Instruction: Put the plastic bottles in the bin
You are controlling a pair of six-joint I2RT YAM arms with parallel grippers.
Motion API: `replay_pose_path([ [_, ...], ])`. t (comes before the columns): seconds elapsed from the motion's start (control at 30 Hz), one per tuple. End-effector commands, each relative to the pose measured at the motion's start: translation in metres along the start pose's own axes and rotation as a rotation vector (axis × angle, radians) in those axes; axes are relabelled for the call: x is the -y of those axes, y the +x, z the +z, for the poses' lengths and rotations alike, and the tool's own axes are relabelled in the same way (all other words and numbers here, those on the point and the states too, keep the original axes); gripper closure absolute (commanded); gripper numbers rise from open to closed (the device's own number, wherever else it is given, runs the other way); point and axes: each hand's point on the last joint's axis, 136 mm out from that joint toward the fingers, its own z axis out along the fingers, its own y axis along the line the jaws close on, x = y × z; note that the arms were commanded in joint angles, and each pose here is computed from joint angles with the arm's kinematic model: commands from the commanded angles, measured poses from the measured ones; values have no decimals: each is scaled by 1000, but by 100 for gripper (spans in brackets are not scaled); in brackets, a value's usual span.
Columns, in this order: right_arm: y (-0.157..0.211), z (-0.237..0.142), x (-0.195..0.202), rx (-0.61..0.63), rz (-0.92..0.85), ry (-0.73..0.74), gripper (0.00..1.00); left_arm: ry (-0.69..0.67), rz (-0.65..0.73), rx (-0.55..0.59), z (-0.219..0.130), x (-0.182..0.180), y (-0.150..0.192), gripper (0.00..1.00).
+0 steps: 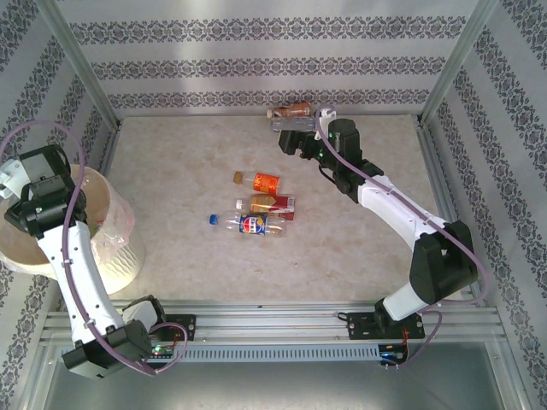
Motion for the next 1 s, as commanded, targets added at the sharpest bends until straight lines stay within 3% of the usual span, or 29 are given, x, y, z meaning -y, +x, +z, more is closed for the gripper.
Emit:
replay_pose_path([
  [0.0, -9, 3, -12, 15, -15, -33, 2, 71, -29, -112, 8, 11, 20, 37],
  [0.17, -7, 4, -11, 8, -12, -25, 2, 85, -23, -199, 14, 19, 37, 9],
  [0.23, -6, 4, -11, 5, -11, -22, 2, 146, -37, -200, 10, 28, 35, 5],
  [0.43, -4, 3, -10, 3, -9, -15, 2, 329, -77, -198, -7, 53, 29, 1],
  [0.97, 0, 2, -7, -9, -11, -6, 2, 562, -139, -224, -35, 85, 20, 0],
])
